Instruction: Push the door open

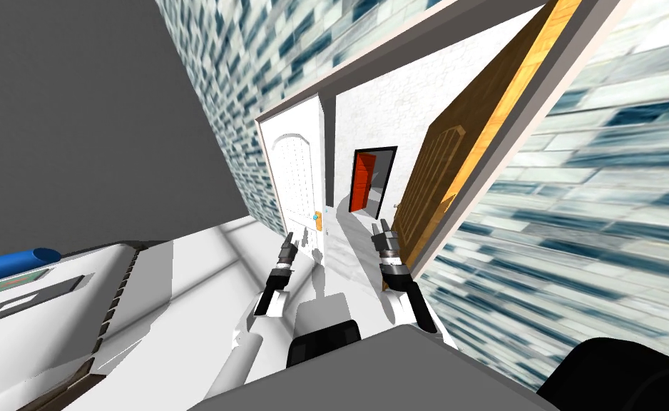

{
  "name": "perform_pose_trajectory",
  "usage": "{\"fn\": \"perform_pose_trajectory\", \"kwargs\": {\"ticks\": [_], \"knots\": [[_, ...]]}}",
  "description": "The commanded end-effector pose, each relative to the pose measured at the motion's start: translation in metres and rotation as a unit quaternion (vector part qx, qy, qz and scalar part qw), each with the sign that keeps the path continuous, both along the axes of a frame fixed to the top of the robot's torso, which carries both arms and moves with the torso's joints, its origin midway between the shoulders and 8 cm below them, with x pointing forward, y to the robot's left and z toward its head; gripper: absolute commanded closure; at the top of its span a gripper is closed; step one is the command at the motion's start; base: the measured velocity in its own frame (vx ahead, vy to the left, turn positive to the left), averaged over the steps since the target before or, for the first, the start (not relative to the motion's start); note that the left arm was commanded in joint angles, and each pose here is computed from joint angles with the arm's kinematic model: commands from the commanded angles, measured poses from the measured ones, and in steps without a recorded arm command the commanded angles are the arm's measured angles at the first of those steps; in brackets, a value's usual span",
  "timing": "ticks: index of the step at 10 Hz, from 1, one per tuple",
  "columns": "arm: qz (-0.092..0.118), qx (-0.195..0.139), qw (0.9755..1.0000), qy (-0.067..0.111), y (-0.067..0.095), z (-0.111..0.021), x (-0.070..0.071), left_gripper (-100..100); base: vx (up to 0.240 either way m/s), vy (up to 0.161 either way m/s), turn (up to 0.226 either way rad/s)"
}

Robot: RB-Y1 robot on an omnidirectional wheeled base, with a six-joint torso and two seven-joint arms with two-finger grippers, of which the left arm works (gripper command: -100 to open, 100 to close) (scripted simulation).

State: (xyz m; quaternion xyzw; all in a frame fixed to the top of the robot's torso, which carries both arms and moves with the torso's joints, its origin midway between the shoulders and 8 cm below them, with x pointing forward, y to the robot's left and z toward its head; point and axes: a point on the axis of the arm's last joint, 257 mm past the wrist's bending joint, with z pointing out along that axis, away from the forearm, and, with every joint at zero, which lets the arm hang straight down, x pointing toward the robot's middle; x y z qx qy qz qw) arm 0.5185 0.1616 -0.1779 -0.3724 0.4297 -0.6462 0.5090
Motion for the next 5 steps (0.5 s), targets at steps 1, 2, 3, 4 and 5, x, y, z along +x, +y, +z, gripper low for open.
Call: {"fn": "perform_pose_trajectory", "kwargs": {"ticks": [1,2,3,4,5], "knots": [[-0.008,0.004,0.9999,0.011,-0.007,-0.009,0.007,-100,0.077,0.093,-0.086],[-0.013,0.006,0.9998,0.017,-0.013,-0.015,0.01,-100,0.079,0.092,-0.085],[-0.018,0.008,0.9995,0.023,-0.018,-0.02,0.014,-100,0.062,0.101,-0.101],[-0.023,0.01,0.9993,0.029,-0.023,-0.025,0.018,-100,0.056,0.101,-0.103],[-0.027,0.012,0.9989,0.035,-0.028,-0.029,0.021,-100,0.068,0.097,-0.075]]}}
